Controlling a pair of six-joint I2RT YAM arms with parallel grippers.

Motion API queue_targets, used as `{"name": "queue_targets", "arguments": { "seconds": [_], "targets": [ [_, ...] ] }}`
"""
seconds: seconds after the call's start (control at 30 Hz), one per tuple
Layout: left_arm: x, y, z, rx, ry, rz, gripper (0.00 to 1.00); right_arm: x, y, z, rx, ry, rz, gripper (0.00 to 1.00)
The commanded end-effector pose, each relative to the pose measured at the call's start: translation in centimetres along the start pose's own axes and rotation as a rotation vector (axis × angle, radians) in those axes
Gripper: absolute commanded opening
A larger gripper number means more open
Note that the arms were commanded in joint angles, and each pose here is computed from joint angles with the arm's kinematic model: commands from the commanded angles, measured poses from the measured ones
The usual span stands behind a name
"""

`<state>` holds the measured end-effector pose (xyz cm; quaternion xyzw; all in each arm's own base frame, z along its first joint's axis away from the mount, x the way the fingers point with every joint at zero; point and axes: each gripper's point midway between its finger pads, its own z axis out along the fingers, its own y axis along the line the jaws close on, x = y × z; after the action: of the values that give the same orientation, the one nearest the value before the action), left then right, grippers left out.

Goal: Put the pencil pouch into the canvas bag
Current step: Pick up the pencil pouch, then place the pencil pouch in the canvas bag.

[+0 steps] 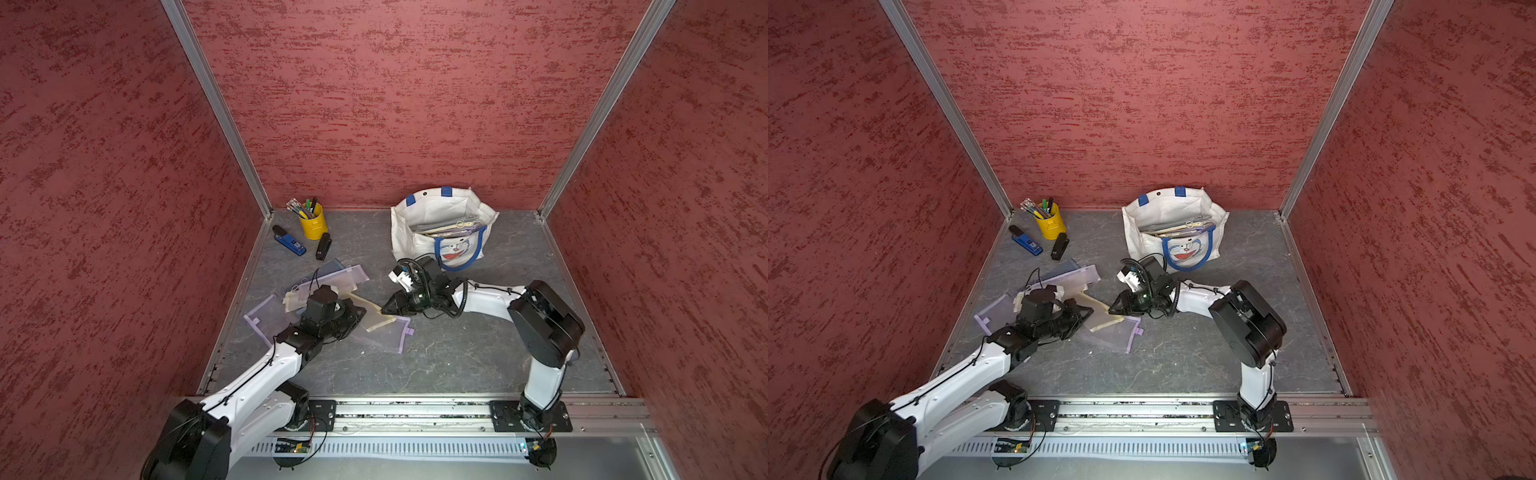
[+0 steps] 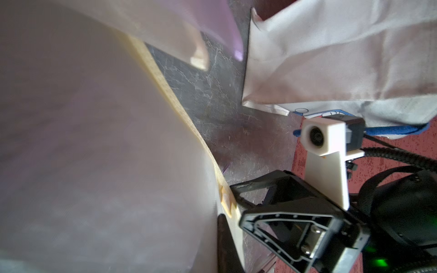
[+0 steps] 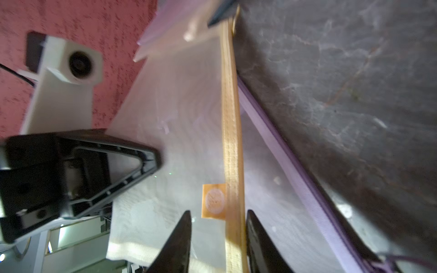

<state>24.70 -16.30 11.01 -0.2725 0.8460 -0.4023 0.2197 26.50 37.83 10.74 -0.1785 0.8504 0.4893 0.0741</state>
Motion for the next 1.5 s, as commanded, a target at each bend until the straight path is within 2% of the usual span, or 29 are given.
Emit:
{"name": "queue_targets", "arguments": {
  "seconds": [0.0,0.1,0.3,0.5,0.63,0.73,0.83,1.03,1.13,1.3,1.47],
  "targets": [
    [0.7,0.8,-2.4,-0.081,0.006,0.024,0.0,-1.1,3.0,-2.2,-0.008,-0.055,-0.061,0.59],
    [0.7,-0.8,-5.0,-0.074,-0.008,0.081,0.0,-1.9,4.1,-4.0,0.034,-0.093,-0.084,0.73],
    [0.1,-6.0,-9.4,-0.052,-0.022,0.301,0.0,-5.1,5.3,-9.0,0.123,-0.225,-0.108,0.9],
    [-1.8,-14.6,-11.1,-0.001,-0.025,0.648,0.0,-7.9,8.1,-15.0,0.158,-0.338,-0.215,0.98],
    [-3.9,-20.9,-11.5,0.058,-0.081,0.868,0.0,-8.4,6.6,-18.8,0.231,-0.395,-0.187,0.98],
    [-5.4,-25.5,-10.8,0.11,-0.123,1.018,0.0,-8.7,4.0,-21.5,0.303,-0.442,-0.098,0.98],
    [-6.4,-29.5,-8.8,0.158,-0.159,1.154,0.0,-9.1,2.7,-23.9,0.361,-0.489,-0.048,0.98],
    [-7.2,-36.2,-2.3,0.194,-0.264,1.426,0.0,-8.0,1.3,-27.4,0.459,-0.527,0.01,0.99],
    [-8.1,-38.5,1.5,0.157,-0.315,1.533,0.0,-6.5,1.0,-28.5,0.508,-0.515,0.014,0.99],
    [-10.1,-38.9,8.5,-0.018,-0.362,1.708,0.0,-4.1,0.1,-29.5,0.537,-0.504,0.053,0.99],
    [-10.2,-36.8,14.4,-0.091,-0.309,1.784,0.0,-2.4,0.1,-30.3,0.566,-0.49,0.062,0.98]
  ]
}}
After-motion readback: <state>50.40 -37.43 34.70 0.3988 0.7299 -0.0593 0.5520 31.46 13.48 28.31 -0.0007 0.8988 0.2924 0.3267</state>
